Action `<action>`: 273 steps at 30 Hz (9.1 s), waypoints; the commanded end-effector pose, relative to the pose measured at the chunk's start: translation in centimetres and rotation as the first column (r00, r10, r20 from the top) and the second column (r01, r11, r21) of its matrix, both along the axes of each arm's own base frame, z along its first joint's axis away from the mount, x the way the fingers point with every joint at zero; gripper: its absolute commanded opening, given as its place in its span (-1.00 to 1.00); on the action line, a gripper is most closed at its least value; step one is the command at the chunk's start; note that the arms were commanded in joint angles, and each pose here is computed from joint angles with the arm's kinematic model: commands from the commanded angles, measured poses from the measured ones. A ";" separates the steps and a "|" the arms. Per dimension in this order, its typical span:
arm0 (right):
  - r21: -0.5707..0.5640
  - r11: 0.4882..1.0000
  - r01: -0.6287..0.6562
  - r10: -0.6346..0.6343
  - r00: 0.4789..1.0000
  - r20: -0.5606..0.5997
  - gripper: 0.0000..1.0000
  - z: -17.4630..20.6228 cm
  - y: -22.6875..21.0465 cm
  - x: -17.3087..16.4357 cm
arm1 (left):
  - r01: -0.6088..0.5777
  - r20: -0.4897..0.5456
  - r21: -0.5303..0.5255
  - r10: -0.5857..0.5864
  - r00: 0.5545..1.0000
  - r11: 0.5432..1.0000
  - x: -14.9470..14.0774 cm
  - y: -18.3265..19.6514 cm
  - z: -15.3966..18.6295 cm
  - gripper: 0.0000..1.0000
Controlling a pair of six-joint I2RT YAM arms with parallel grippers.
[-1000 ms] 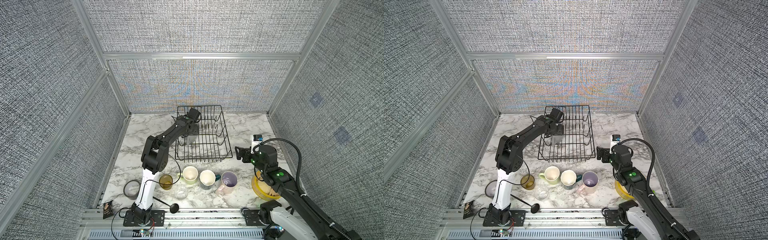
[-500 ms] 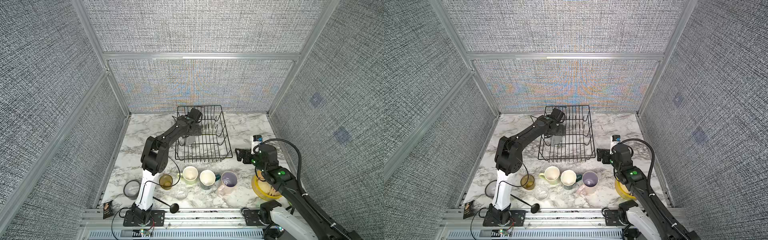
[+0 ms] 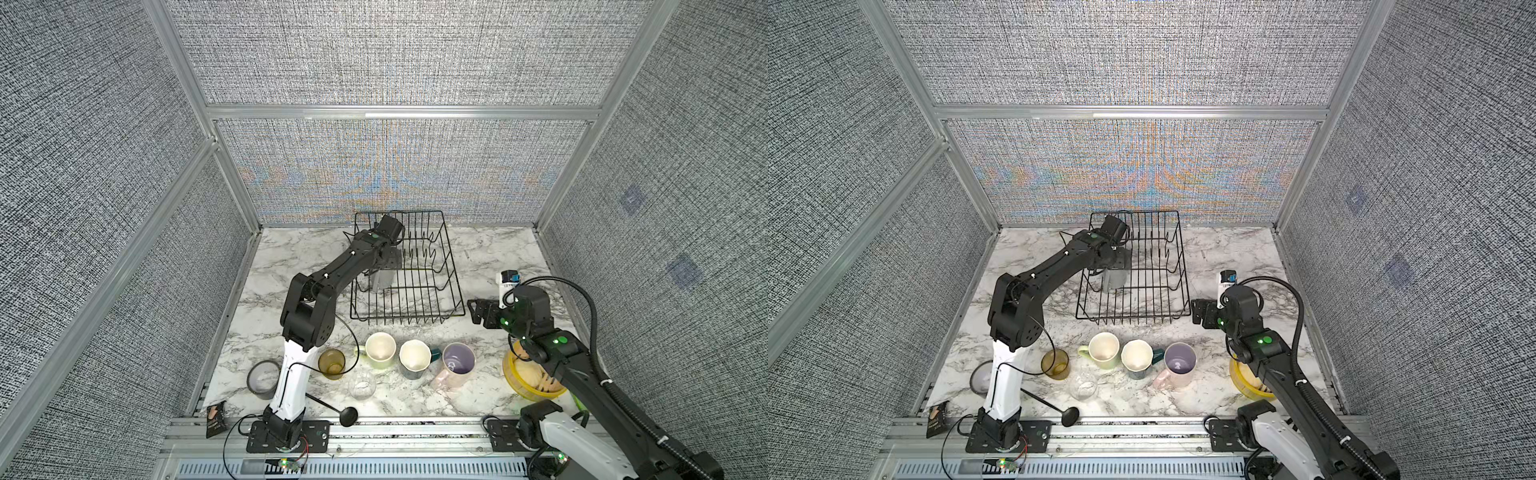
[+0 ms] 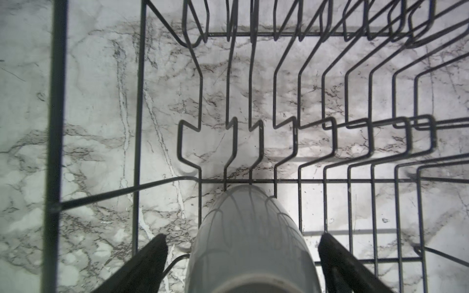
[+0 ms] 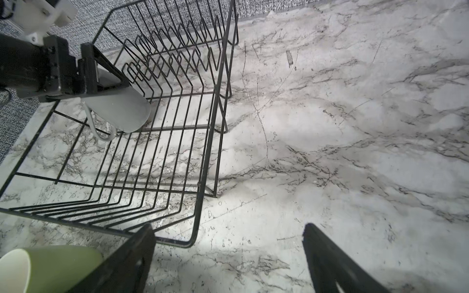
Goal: Load cups into a dish rack
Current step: Place the cup upside down at the dish rack, then pick up the cup from the bottom-center of the table, then place the cup upside down at the dish rack.
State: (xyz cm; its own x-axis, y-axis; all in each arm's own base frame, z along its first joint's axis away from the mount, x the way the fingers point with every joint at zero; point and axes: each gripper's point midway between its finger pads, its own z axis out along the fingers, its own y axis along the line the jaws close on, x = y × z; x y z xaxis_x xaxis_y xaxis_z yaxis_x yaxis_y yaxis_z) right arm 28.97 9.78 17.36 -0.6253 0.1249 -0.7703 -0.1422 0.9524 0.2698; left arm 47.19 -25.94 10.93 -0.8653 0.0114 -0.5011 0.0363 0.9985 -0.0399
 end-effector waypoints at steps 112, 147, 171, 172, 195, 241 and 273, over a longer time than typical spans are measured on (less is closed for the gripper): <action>-0.131 0.231 -0.964 0.963 0.246 -0.113 -1.00 3.9 32.8 -17.0 | -0.097 0.088 -0.627 0.194 0.977 0.773 -16.9 17.4 15.1 0.99; 0.928 0.026 -0.370 0.620 0.735 0.276 -1.00 17.8 20.0 3.1 | 0.345 0.218 -0.870 -0.353 0.910 0.353 -17.3 1.4 19.1 0.99; 0.953 0.029 -0.300 0.645 0.734 0.212 -1.00 15.6 21.8 3.7 | 0.322 0.205 -0.905 -0.380 0.902 0.277 -16.9 -0.9 19.8 0.34; 0.954 0.029 -0.299 0.647 0.733 0.210 -1.00 15.5 21.9 3.7 | 0.318 0.199 -0.905 -0.377 0.905 0.284 -16.9 -0.9 19.7 0.33; 0.952 0.211 -0.223 0.559 0.826 0.070 0.21 11.1 15.5 4.8 | 0.313 0.137 -0.760 -0.331 0.934 0.570 -12.8 -1.3 15.6 0.10; 0.301 0.943 -0.141 0.153 0.988 -0.016 0.39 8.9 4.1 -0.9 | 0.327 -0.044 -0.066 -0.330 0.943 0.943 -1.9 -8.2 2.7 0.07; 0.223 0.962 -0.158 0.162 0.987 0.002 0.39 7.8 3.1 -2.2 | 0.323 -0.128 -0.008 -0.321 0.938 0.946 -1.9 -7.9 -1.8 0.45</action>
